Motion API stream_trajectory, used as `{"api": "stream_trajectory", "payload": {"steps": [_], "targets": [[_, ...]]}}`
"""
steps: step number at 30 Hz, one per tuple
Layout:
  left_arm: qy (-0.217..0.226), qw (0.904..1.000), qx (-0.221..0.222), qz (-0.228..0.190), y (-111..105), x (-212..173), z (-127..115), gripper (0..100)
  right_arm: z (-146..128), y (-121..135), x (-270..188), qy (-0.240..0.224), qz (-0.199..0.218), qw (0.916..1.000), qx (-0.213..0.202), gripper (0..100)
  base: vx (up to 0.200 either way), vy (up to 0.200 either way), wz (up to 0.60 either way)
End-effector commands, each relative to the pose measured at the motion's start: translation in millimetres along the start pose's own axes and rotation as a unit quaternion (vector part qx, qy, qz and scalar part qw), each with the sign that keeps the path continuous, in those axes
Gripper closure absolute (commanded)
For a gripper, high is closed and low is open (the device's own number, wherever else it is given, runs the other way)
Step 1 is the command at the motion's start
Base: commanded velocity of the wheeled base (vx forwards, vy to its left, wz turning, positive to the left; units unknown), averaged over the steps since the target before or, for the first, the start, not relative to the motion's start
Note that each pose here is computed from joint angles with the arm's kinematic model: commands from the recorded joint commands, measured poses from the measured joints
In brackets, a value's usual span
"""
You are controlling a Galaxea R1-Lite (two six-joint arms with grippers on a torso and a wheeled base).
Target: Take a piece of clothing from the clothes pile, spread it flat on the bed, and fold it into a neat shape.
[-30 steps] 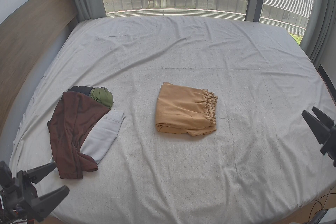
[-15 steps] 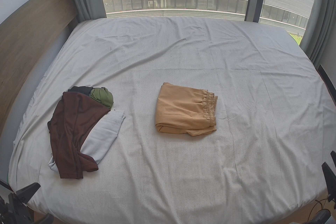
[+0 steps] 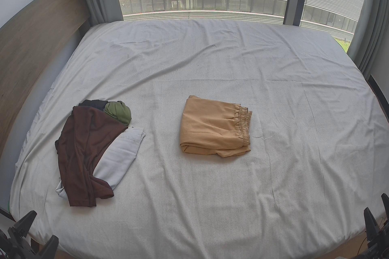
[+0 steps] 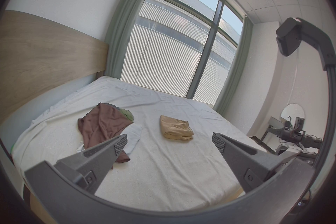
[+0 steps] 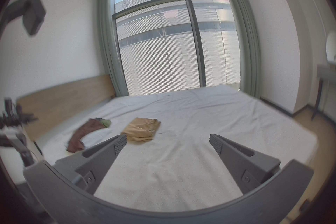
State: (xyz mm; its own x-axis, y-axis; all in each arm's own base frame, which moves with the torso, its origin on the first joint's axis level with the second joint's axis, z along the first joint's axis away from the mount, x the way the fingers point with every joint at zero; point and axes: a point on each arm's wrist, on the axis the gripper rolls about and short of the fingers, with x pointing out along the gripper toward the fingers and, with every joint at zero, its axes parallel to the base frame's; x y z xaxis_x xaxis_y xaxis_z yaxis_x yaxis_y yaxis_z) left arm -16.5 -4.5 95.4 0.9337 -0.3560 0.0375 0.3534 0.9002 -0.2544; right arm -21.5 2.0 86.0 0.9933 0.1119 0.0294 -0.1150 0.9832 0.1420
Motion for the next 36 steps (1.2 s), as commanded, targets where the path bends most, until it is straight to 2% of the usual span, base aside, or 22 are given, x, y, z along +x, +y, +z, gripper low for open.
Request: {"api": "stream_trajectory", "payload": {"steps": [1, 3, 5, 10, 13, 14, 15, 17, 19, 22, 23, 25, 28, 36], "targets": [[0.014, 0.9986, 0.012, 0.05, 3.1, 0.0, -9.5, 0, -8.6, -3.2, -1.8, 0.005, -0.065, 0.9933, -0.095, 0, 0.0, 0.0, 0.0], [0.005, 0.9978, 0.025, 0.061, 2.1, -0.9, -10.2, 0, -9.3, -3.2, -1.8, 0.008, -0.063, 0.9938, -0.091, 0, 0.0, 0.0, 0.0], [-0.023, 0.9964, 0.044, 0.068, 0.0, -5.0, -11.9, 0, -9.9, -3.6, -1.8, 0.009, -0.066, 0.9952, -0.072, 0, 0.0, 0.0, 0.0], [-0.023, 0.9954, 0.06, 0.071, 0.4, -5.2, -12.0, 0, -9.7, -3.9, -1.9, 0.007, -0.073, 0.9952, -0.065, 0, 0.0, 0.0, 0.0], [-0.026, 0.9934, 0.067, 0.09, 1.2, -5.3, -11.7, 0, -9.7, -3.9, -1.9, 0.008, -0.072, 0.9952, -0.065, 0, 0.0, 0.0, 0.0], [-0.035, 0.985, 0.072, 0.153, 4.0, -6.0, -11.6, 0, -9.7, -3.8, -1.9, 0.008, -0.071, 0.9952, -0.066, 0, 0.0, 0.0, 0.0], [-0.035, 0.985, 0.072, 0.153, 4.0, -6.0, -11.6, 0, -9.7, -3.8, -1.9, 0.008, -0.071, 0.9952, -0.066, 0, 0.0, 0.0, 0.0], [-0.032, 0.9789, 0.095, 0.178, 5.2, -6.3, -11.9, 0, -9.7, -3.8, -1.9, 0.008, -0.071, 0.9952, -0.067, 0, 0.0, 0.0, 0.0], [-0.03, 0.9779, 0.104, 0.178, 5.2, -6.4, -12.1, 0, -9.7, -3.8, -1.9, 0.008, -0.07, 0.9952, -0.068, 0, 0.0, 0.0, 0.0], [-0.016, 0.9764, 0.16, 0.145, 4.2, -6.8, -13.9, 0, -9.7, -3.7, -1.8, 0.008, -0.068, 0.9952, -0.07, 0, 0.0, 0.0, 0.0], [-0.014, 0.9759, 0.164, 0.143, 4.3, -7.0, -14.2, 0, -9.7, -3.6, -1.8, 0.009, -0.066, 0.9951, -0.073, 0, 0.0, 0.0, 0.0], [-0.006, 0.9763, 0.149, 0.156, 5.4, -7.0, -16.2, 0, -9.9, -3.3, -1.8, 0.01, -0.06, 0.9952, -0.077, 0, 0.0, 0.0, 0.0], [-0.001, 0.9705, 0.125, 0.206, 8.0, -7.9, -18.7, 0, -9.8, -3.0, -1.8, 0.01, -0.054, 0.9953, -0.08, 0, 0.0, 0.0, 0.0], [-0.005, 0.9715, 0.123, 0.203, 7.9, -8.0, -18.1, 0, -9.9, -3.0, -1.8, 0.011, -0.054, 0.9953, -0.08, 0, 0.0, 0.0, 0.0]]}}
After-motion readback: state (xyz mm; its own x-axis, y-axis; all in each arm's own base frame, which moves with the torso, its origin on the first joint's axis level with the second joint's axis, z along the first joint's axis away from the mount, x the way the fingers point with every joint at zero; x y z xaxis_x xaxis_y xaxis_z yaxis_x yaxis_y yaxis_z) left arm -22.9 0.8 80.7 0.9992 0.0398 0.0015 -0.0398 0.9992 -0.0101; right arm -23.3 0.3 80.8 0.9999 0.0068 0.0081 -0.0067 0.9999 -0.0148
